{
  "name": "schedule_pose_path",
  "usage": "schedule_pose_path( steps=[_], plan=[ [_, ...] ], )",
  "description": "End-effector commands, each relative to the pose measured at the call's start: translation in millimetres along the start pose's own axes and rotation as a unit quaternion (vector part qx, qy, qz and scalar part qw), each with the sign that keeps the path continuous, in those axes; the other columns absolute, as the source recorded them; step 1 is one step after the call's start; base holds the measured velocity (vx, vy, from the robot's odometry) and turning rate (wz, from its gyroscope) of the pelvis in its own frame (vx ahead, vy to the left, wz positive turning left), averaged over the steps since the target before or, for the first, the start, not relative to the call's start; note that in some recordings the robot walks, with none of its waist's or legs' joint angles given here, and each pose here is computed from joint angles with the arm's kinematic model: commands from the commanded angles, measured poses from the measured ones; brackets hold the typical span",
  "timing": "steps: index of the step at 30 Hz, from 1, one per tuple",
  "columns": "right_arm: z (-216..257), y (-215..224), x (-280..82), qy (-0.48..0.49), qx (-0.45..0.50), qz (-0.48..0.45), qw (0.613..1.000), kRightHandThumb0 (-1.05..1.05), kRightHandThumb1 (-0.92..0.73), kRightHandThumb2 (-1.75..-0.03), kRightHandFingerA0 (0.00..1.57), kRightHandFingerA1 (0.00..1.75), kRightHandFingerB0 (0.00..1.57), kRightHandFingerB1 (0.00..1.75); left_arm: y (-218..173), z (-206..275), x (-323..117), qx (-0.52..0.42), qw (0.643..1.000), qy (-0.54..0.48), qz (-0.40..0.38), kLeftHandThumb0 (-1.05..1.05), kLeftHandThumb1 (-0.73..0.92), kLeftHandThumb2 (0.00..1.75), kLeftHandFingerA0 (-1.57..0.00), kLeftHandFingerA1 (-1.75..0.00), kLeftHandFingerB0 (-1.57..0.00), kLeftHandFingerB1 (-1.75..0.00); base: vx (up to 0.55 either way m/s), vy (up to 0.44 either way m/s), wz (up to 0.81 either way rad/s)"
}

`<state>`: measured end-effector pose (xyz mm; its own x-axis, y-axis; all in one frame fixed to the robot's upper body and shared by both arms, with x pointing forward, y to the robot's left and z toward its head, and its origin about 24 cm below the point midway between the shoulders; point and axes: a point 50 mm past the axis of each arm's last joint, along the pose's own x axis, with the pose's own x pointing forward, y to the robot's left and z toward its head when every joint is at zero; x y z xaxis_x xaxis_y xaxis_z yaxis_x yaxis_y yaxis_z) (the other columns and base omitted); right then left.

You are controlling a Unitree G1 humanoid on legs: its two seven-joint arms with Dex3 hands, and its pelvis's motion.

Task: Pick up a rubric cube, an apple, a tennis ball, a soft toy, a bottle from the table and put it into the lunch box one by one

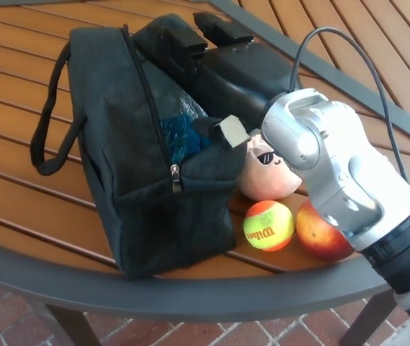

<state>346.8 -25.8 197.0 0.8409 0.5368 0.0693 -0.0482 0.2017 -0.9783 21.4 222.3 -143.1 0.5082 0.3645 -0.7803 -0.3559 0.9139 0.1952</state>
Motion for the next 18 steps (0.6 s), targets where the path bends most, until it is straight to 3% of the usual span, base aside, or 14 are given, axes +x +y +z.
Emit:
schedule_pose_path(
  steps=[1, 2, 3, 10, 11, 13, 17, 18],
  plan=[
    [-1.7, -4.4, 1.6, 0.106, -0.028, 0.028, 0.994, -0.36, -0.64, -0.63, 0.00, 0.00, 0.00, 0.28, 7.5, 4.9, 0.9, -0.001, 1.000, -0.028, 0.004, 0.18, 0.40, 1.32, -0.96, -1.40, -0.94, -1.18, 0.00, 0.000, 0.00],
    [-1.6, -4.4, 1.6, 0.107, -0.028, 0.028, 0.993, -0.36, -0.64, -0.63, 0.00, 0.00, 0.00, 0.28, 7.5, 4.9, 1.0, -0.001, 1.000, -0.028, 0.004, 0.18, 0.40, 1.32, -0.96, -1.40, -0.94, -1.18, 0.00, 0.000, 0.00],
    [0.1, -3.9, 2.8, 0.107, -0.027, 0.036, 0.993, -0.46, -0.60, -0.72, 0.00, 0.00, 0.09, 0.20, 7.0, 5.4, 0.5, -0.002, 1.000, -0.030, 0.003, 0.22, 0.49, 1.23, -1.10, -1.18, -0.99, -1.06, 0.00, 0.000, 0.00],
    [6.9, -7.7, 6.6, 0.098, 0.004, 0.068, 0.993, -0.47, -0.55, -0.70, 0.00, 0.00, 0.06, 0.13, 7.3, 5.6, -0.7, 0.004, 0.999, -0.032, -0.001, 0.22, 0.49, 1.25, -1.10, -1.18, -1.01, -1.07, 0.00, 0.000, 0.00],
    [8.7, -16.7, 6.6, 0.081, 0.061, 0.061, 0.993, -0.54, -0.56, -0.72, 0.00, 0.00, 0.07, 0.18, 7.1, 5.1, 0.1, -0.004, 1.000, -0.027, -0.001, 0.19, 0.43, 1.34, -0.96, -1.39, -0.92, -1.18, 0.00, 0.000, 0.00],
    [11.1, -23.3, 6.3, 0.069, 0.106, 0.050, 0.991, -0.57, -0.58, -0.74, 0.00, 0.00, 0.05, 0.20, 7.4, 4.6, -0.2, -0.008, 1.000, -0.025, 0.000, 0.18, 0.43, 1.38, -1.03, -1.36, -0.94, -1.16, 0.00, 0.000, 0.00],
    [17.0, -40.2, 1.3, 0.034, 0.220, 0.012, 0.975, -0.55, -0.57, -0.76, 0.00, 0.00, 0.06, 0.29, 9.0, 2.8, -1.4, 0.004, 1.000, -0.025, 0.002, 0.18, 0.41, 1.36, -0.99, -1.35, -0.93, -1.15, 0.00, 0.000, 0.00],
    [18.0, -50.3, -2.8, 0.020, 0.275, -0.017, 0.961, -0.45, -0.64, -0.60, 0.00, 0.31, 0.20, 0.35, 9.0, 2.8, -0.7, 0.004, 1.000, -0.025, 0.002, 0.21, 0.48, 1.25, -1.14, -1.20, -1.03, -1.08, 0.00, 0.000, 0.00]
  ],
)
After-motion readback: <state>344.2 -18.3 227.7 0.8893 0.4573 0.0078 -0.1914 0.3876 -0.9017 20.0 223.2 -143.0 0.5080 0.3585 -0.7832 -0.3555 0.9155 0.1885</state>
